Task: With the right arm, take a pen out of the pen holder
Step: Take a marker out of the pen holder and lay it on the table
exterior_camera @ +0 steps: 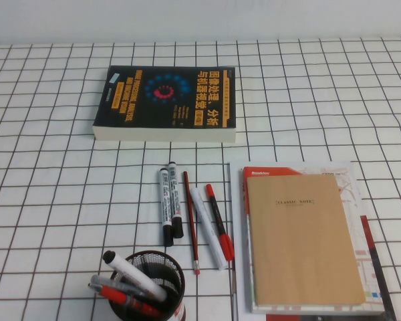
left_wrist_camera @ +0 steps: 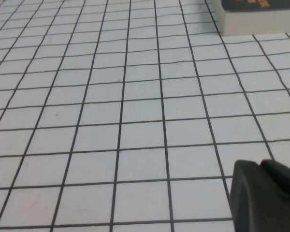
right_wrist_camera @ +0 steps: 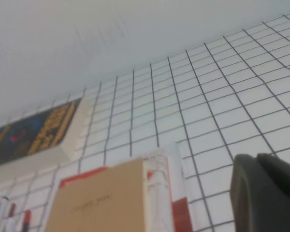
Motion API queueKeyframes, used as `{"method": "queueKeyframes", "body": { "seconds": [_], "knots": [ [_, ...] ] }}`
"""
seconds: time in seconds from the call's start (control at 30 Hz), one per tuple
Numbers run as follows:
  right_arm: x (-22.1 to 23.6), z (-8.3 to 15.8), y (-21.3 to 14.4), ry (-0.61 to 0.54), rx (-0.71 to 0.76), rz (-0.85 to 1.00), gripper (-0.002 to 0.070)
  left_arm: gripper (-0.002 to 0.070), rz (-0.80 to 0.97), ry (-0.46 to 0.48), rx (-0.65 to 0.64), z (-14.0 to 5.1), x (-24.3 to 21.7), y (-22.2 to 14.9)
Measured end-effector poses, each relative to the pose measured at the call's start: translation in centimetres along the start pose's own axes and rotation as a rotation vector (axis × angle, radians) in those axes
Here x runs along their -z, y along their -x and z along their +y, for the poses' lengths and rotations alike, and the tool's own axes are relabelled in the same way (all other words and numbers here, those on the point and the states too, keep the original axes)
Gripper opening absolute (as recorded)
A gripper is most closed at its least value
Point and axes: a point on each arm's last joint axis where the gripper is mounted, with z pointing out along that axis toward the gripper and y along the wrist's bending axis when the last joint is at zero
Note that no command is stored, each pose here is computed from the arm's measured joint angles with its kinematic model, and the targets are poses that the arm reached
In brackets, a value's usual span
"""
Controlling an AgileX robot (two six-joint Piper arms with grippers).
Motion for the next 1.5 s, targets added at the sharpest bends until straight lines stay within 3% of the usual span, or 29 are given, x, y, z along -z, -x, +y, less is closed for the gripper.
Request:
{"method": "queueKeyframes", "body": {
  "seconds": [0.23, 0.53, 0.7, 1.07, 1.4, 1.5],
  "knots": [
    [0.0, 0.4, 0.6, 0.055, -0.336, -0.055, -0.0016, -0.0004, 0.0, 0.0, 0.0, 0.0, 0.0, 0.0],
    [0.1, 0.9, 0.6, 0.085, -0.383, -0.014, -0.0016, -0.0005, 0.0, 0.0, 0.0, 0.0, 0.0, 0.0],
    [0.9, 3.0, 2.8, 0.164, -0.325, 0.11, -0.0016, -0.0005, 0.0, 0.0, 0.0, 0.0, 0.0, 0.0],
    [-1.8, 5.9, 7.9, 0.184, -0.054, 0.513, -0.0016, -0.0005, 0.0, 0.0, 0.0, 0.0, 0.0, 0.0],
    [-7.1, 6.1, 8.9, 0.182, 0.054, 0.703, -0.0016, -0.0004, 0.0, 0.0, 0.0, 0.0, 0.0, 0.0],
    [-8.6, 7.1, 8.6, 0.227, 0.096, 0.735, -0.0016, -0.0004, 0.0, 0.0, 0.0, 0.0, 0.0, 0.0]
  ]
}}
